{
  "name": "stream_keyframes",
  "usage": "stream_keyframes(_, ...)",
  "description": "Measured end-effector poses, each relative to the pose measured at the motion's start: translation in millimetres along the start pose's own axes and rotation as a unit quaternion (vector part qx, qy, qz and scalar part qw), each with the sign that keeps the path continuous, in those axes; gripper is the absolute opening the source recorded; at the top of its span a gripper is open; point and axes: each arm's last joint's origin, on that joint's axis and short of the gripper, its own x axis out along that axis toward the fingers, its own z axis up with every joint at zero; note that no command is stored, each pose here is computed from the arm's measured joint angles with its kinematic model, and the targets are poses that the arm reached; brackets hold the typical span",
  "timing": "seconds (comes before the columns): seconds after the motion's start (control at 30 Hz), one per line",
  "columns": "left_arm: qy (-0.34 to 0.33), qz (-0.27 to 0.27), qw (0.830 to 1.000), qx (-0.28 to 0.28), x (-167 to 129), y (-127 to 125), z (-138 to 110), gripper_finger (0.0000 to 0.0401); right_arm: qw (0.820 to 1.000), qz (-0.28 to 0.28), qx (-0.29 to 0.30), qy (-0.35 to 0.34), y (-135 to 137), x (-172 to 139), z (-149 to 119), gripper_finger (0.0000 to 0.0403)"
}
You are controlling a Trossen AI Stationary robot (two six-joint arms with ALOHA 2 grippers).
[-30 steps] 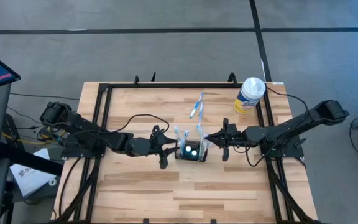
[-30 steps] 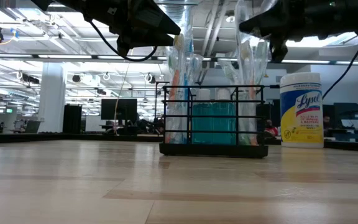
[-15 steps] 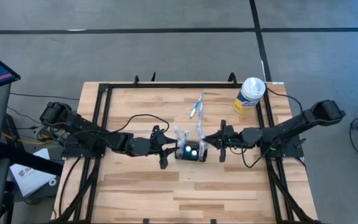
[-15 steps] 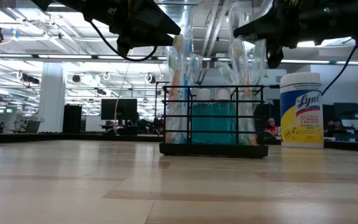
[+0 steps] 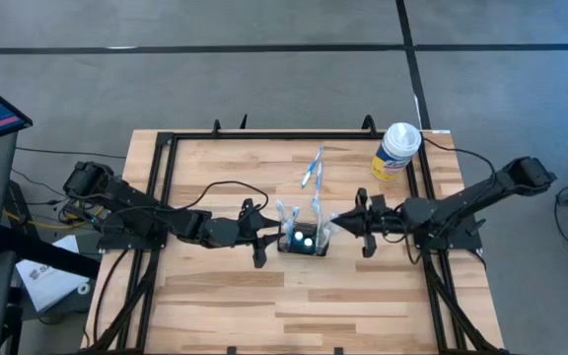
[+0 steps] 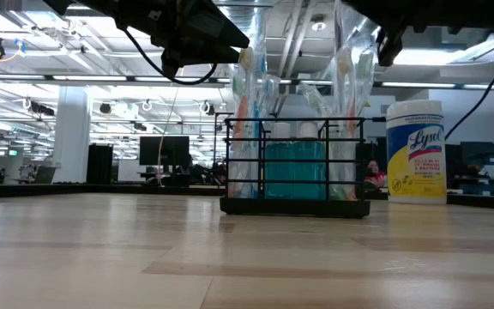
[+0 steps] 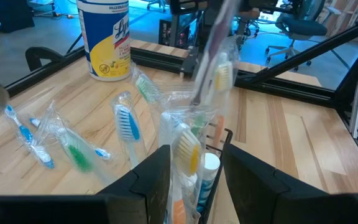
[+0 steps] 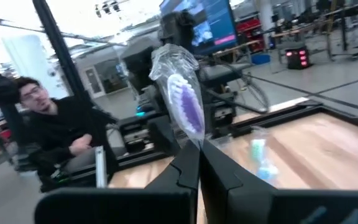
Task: Pick & Place toothbrushing station
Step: Put the violet toothbrush into the wire organizer
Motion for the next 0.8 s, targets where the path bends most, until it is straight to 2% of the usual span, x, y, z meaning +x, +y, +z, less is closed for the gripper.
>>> stream_keyframes(0.1, 0.000, 0.000, 1.000, 0.000, 0.0, -0.1, 0.0, 0.0140, 1.000, 0.007, 0.000, 0.005, 3.4, -1.0, -1.6, 0.0000)
stream_keyframes(0.37, 0.000, 0.000, 1.000, 0.000, 0.0, 0.0, 0.0, 0.0140, 0.998, -0.022, -0.020, 0.052, -1.0, 10.1, -24.3, 0.0000)
stream_keyframes(0.8, 0.000, 0.000, 1.000, 0.000, 0.0, 0.0, 0.0, 0.0140, 0.996, -0.040, -0.022, 0.075, -6.1, 19.5, -40.6, 0.0000)
